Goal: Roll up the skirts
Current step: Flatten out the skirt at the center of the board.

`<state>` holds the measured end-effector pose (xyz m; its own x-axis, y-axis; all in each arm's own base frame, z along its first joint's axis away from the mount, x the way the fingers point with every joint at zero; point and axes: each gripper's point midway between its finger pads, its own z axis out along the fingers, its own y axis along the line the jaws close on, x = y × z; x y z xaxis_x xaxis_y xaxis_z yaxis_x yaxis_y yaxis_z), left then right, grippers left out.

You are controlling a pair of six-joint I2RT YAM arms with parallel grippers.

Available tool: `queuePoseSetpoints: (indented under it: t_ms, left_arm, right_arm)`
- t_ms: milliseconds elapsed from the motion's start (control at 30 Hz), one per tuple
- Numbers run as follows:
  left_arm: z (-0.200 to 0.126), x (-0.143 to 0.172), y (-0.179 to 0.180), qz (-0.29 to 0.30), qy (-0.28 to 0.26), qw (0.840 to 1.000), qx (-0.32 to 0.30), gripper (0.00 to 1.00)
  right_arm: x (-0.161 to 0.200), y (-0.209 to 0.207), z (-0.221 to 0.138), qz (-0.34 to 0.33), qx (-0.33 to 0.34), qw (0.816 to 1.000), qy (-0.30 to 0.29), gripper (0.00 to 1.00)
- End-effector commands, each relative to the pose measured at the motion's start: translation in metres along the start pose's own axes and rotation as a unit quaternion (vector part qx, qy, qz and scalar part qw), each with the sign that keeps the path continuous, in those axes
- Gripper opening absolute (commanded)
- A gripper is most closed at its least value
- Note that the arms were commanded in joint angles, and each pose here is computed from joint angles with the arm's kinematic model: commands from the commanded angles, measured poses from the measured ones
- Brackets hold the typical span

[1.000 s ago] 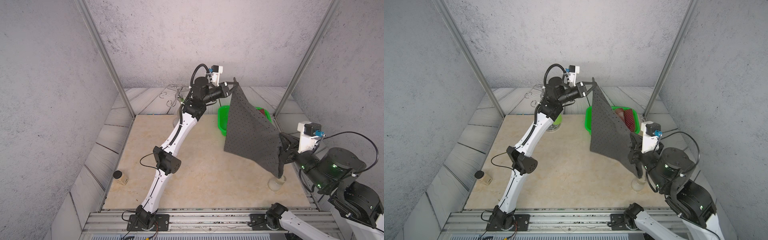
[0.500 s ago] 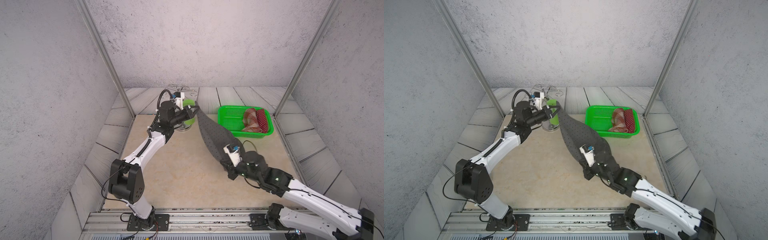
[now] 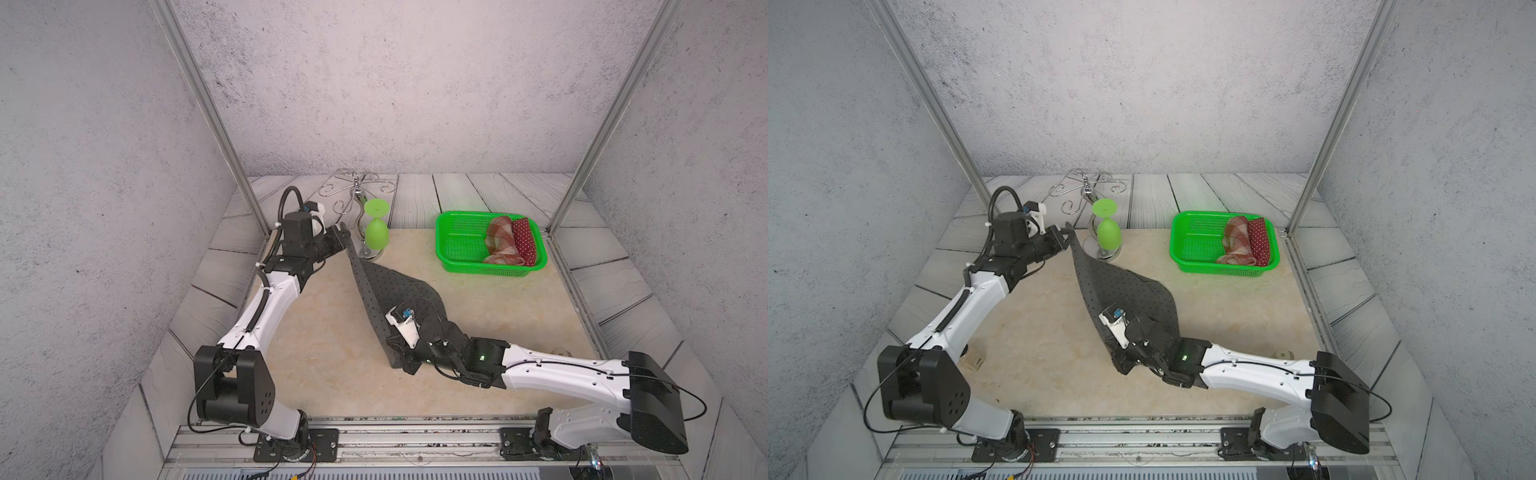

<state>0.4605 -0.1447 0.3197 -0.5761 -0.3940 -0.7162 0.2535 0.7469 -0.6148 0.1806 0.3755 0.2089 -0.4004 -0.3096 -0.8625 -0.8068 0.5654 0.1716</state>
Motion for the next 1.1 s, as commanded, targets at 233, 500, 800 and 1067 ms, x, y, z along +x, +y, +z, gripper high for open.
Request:
queuePoseSetpoints:
  t_ms: [233, 500, 800, 1067]
  left_arm:
    - [0.017, -0.028, -0.223, 0.155, -0.031, 0.959, 0.235, 0.0]
    - [0.024, -0.03, -0.352, 0.186, -0.062, 0.91, 0.365, 0.0]
    - [0.066, -0.053, -0.337, 0.079, -0.101, 0.917, 0.378, 0.0]
    - [0.091, -0.05, -0.3, 0.048, -0.061, 0.93, 0.359, 0.0]
  right_arm:
    - [-0.077, -0.131, -0.229, 0.077, 0.242, 0.954, -0.16, 0.0]
    - [-0.098, -0.128, -0.309, 0.059, 0.285, 0.936, -0.196, 0.0]
    - [-0.097, -0.139, -0.352, 0.055, 0.345, 0.913, -0.21, 0.0]
    - [-0.091, -0.117, -0.303, 0.048, 0.248, 0.948, -0.194, 0.0]
